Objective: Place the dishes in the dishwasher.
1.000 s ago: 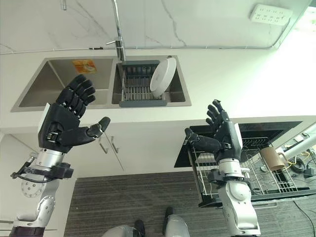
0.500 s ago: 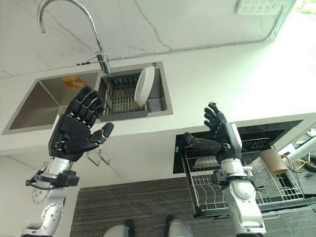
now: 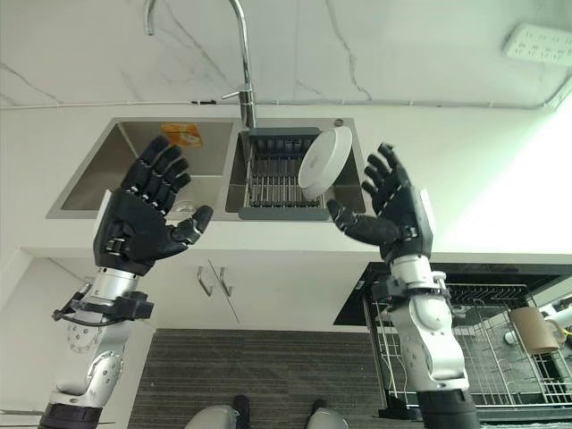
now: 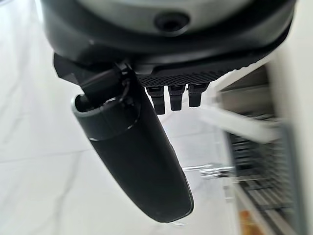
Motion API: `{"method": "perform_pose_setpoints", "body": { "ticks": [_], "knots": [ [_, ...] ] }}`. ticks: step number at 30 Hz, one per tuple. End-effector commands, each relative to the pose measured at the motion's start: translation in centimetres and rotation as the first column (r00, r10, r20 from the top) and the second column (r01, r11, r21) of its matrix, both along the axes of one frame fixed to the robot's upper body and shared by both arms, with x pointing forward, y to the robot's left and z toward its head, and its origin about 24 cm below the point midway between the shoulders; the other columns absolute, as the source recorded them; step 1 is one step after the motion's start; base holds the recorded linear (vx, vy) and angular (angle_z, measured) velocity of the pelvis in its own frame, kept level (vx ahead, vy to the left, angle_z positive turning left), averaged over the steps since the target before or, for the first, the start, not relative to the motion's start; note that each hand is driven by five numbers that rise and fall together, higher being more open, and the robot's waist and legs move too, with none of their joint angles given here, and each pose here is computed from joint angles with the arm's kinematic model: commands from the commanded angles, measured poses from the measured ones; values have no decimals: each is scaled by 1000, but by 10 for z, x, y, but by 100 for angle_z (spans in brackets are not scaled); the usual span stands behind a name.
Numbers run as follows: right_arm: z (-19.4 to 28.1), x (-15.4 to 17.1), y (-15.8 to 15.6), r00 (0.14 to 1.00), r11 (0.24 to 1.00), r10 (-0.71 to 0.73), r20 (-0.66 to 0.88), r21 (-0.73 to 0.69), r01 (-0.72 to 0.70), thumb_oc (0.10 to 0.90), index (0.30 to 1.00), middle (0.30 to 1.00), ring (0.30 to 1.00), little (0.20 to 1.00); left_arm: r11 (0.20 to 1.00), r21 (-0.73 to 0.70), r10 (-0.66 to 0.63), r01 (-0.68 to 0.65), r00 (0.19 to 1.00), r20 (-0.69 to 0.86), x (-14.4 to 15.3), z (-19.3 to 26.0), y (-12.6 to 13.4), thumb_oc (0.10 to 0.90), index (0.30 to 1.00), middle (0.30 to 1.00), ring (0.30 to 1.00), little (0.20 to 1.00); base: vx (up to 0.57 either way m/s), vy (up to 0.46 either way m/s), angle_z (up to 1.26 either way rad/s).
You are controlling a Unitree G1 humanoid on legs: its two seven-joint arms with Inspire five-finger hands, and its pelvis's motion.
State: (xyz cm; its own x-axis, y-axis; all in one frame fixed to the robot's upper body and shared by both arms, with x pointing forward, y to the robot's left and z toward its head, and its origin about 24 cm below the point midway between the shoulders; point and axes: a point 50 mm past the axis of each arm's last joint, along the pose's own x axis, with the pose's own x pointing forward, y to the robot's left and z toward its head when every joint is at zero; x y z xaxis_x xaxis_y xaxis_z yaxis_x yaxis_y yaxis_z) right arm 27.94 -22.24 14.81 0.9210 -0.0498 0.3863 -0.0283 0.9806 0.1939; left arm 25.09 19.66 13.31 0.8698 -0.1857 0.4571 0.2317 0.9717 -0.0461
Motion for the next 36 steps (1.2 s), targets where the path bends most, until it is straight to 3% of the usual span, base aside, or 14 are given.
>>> {"method": "perform_pose_setpoints", "body": {
  "ticks": [1,8,12,20,22,36],
  "knots": [
    [36,4,-15,976,991,-104,191,98,86,800,900,900,900,900,999,36,-28,20,970,240,0,42,-7,800,900,900,900,900,8,2,-3],
    [48,14,-28,959,975,-214,187,102,198,800,900,900,900,900,999,49,-33,23,976,216,2,42,-5,800,900,900,900,900,2,-6,6],
    [53,22,-27,963,980,-198,180,63,190,800,900,900,900,900,998,50,-36,26,978,208,4,43,-5,800,900,900,900,900,-2,-2,2],
    [56,57,-33,990,985,-135,45,115,129,800,900,900,900,900,996,68,-66,54,979,195,14,47,-10,800,900,900,900,900,-11,-9,8],
    [53,66,-46,993,970,-114,-15,215,115,800,900,900,900,900,995,79,-67,53,979,190,15,46,-10,800,900,900,900,900,-15,8,8],
    [51,85,-75,961,930,-207,-182,269,251,800,900,900,900,900,995,81,-68,54,983,171,21,48,-8,800,900,900,900,900,-11,2,6]
  ]
}}
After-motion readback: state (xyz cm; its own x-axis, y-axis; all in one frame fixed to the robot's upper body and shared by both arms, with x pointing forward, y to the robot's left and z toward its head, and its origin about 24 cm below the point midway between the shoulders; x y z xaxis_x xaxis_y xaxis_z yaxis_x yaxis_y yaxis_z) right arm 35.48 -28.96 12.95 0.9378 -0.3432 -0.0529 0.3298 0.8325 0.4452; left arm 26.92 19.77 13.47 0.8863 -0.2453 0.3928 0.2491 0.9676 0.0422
